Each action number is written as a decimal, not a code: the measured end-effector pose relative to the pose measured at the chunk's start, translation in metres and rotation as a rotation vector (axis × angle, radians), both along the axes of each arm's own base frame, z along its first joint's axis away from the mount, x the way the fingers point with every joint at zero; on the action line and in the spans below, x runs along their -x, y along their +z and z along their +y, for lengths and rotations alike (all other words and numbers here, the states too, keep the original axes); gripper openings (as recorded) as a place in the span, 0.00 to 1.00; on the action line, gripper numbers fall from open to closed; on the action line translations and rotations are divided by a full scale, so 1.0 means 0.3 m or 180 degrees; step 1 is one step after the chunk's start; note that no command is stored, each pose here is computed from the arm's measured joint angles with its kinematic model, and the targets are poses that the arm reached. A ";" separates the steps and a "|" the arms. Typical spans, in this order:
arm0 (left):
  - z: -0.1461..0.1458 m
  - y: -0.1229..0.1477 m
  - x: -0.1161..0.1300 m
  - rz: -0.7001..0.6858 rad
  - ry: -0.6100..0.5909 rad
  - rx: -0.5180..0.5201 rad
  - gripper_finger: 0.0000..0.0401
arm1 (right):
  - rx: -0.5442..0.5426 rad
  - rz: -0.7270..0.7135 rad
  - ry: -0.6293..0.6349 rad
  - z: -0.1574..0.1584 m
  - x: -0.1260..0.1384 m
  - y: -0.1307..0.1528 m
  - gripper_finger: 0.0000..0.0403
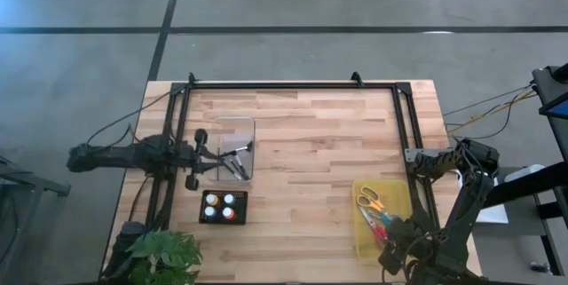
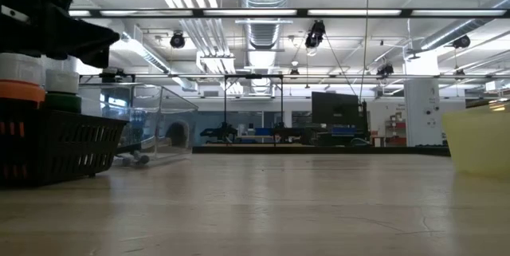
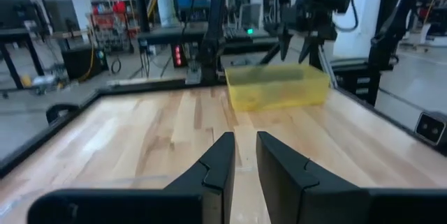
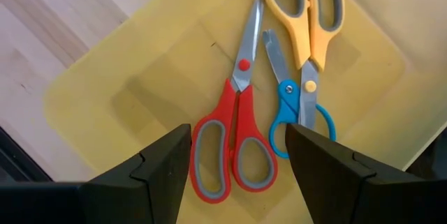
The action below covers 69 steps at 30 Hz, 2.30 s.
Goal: Pick & Place Paint Supplies
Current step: Return to Home Position
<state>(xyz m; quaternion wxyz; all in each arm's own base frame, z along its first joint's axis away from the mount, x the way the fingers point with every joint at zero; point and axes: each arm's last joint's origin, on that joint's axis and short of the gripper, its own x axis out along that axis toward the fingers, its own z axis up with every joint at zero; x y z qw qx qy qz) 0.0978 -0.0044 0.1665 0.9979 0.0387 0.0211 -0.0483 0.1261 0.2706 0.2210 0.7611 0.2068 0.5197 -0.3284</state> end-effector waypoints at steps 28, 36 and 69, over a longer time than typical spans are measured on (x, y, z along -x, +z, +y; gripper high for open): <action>0.007 -0.004 -0.002 -0.0157 0.0250 0.0076 0.17 | 0.0201 -0.0340 0.0258 -0.002 -0.013 0.004 0.58; 0.007 -0.005 -0.002 -0.0154 0.0251 0.0084 0.17 | 0.0652 -0.0920 0.0733 -0.003 -0.034 0.017 0.58; 0.007 -0.005 -0.002 -0.0149 0.0250 0.0085 0.17 | 0.1171 -0.1913 0.3458 -0.112 -0.615 0.025 0.58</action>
